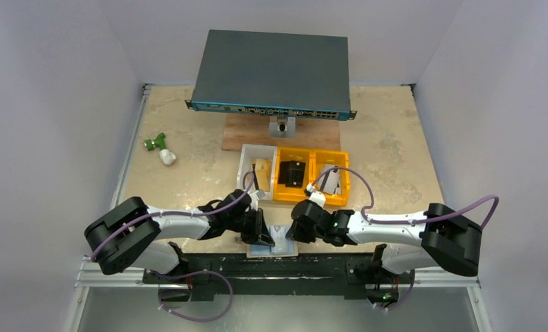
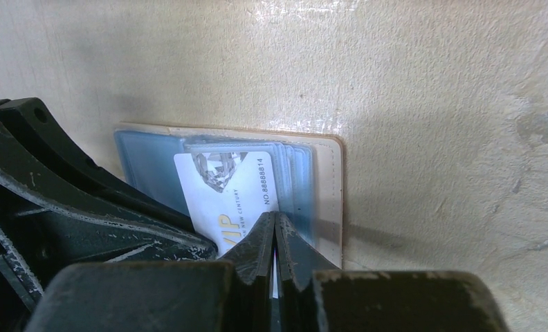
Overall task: Take the credit cards out of the card holder
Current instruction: Remove the credit card from the card holder.
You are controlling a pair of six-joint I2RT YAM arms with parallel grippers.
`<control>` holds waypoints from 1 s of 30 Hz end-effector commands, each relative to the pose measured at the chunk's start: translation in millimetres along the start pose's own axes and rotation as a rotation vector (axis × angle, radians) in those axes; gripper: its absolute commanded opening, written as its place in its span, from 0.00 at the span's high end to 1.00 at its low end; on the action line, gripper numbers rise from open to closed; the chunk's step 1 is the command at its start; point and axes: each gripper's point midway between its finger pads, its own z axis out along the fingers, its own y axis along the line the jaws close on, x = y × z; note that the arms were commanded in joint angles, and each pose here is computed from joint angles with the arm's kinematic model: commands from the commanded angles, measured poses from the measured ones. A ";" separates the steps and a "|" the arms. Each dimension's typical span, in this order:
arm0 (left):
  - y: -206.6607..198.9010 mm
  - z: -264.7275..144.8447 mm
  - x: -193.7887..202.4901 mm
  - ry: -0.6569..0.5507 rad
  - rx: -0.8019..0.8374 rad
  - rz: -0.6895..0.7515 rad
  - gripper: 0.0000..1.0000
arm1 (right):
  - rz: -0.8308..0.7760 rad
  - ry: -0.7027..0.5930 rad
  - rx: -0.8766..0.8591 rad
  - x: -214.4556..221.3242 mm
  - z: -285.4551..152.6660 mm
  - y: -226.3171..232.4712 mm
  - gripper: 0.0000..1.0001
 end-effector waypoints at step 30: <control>20.7 -15.7 -6.0 -0.031 -0.047 -0.002 0.92 | -0.020 0.049 0.162 16.9 6.7 -47.6 1.00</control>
